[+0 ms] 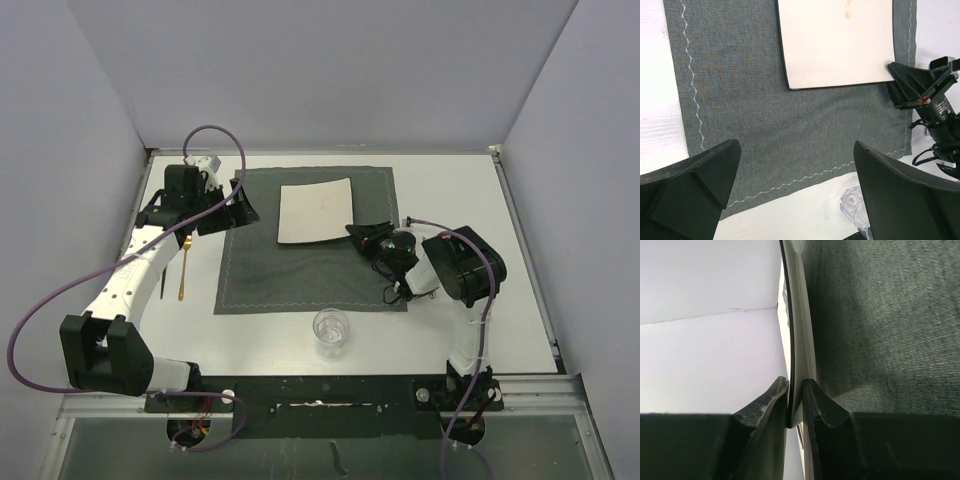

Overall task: Set the dinner table for one person
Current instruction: Place the plate on the napkin.

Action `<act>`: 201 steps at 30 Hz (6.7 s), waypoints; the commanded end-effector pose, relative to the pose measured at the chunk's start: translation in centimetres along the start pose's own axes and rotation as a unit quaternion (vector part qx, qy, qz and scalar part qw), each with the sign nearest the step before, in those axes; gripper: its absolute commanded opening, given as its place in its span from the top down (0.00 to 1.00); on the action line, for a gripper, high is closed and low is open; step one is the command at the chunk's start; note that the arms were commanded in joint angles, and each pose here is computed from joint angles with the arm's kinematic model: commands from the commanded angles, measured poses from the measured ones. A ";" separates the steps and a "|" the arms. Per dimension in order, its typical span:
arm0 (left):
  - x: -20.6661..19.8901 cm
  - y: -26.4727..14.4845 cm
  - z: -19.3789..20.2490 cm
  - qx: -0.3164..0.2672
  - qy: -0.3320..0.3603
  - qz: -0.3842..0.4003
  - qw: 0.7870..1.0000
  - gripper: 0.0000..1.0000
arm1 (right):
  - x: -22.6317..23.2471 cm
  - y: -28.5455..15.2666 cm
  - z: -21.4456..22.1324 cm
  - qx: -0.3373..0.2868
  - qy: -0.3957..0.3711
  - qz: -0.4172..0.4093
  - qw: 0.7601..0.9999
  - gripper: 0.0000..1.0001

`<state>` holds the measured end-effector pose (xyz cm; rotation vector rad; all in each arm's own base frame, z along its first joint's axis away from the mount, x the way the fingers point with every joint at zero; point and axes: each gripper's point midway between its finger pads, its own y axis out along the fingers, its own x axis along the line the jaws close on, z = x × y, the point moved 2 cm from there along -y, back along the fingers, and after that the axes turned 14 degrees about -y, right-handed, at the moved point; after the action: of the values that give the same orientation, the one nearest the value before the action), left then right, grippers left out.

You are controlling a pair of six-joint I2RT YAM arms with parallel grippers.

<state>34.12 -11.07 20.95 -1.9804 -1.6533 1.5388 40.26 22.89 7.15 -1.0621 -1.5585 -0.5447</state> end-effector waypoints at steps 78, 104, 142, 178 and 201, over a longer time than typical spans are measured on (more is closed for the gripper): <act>0.0 0.3 -1.4 -0.023 0.002 0.022 0.999 0.02 | 3.3 0.4 -2.4 -0.016 0.026 -0.058 0.998 0.83; 0.1 0.3 -1.3 -0.021 0.000 0.025 0.999 0.02 | 3.8 -1.3 -2.8 0.007 -0.010 0.043 0.999 0.63; 0.2 0.2 -1.6 -0.023 -0.005 0.029 0.999 0.02 | -0.6 -1.8 -0.8 0.132 -0.041 0.255 0.957 0.47; 2.7 2.8 -0.7 0.033 -0.022 -0.031 0.999 0.02 | 2.0 -4.4 -11.4 0.116 -0.247 0.403 0.873 0.44; 6.9 12.5 -2.2 0.129 -0.056 -0.137 0.980 1.00 | -0.5 1.1 -16.7 0.189 -0.344 0.388 0.834 1.00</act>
<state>40.98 -9.71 11.10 -1.5492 -1.5923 1.6892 49.26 10.06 10.81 -1.5378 -1.5070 0.7158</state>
